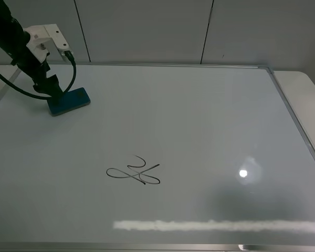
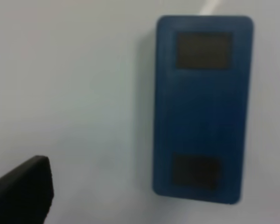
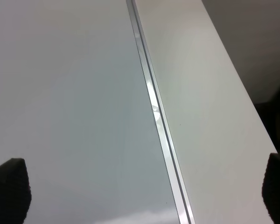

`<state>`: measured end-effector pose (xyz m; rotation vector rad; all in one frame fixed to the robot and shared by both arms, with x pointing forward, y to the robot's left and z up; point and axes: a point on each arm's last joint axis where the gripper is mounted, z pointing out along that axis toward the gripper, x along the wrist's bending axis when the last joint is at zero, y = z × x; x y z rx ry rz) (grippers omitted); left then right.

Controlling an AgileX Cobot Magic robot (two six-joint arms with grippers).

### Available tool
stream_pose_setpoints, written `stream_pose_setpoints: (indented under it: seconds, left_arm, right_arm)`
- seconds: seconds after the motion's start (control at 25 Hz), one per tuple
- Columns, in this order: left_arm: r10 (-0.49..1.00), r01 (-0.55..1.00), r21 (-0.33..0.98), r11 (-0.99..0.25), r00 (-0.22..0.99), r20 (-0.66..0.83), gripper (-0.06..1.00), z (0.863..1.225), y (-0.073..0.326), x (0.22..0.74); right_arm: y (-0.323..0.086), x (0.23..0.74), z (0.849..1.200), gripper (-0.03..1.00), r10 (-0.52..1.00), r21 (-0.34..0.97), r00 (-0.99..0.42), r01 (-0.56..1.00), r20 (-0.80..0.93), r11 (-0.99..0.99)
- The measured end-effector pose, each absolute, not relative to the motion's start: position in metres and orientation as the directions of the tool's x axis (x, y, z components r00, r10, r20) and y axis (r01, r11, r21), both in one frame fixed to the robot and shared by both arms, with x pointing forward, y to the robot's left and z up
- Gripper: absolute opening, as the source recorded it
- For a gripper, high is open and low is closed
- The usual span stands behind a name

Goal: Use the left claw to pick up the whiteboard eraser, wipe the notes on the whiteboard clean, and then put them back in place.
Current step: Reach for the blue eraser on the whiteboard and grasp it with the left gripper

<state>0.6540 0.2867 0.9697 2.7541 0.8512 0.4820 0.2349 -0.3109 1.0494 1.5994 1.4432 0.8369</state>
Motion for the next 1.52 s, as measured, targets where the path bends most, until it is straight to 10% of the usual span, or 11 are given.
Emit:
stream_pose_setpoints:
  seconds: [1.52]
  left_arm:
    - [0.553,0.528,0.187,-0.829,0.824,0.126,0.99,0.912,0.283,0.664]
  right_arm:
    - [-0.311,0.235,1.049,0.99,0.991,0.890,0.127,0.456,-0.041,-0.022]
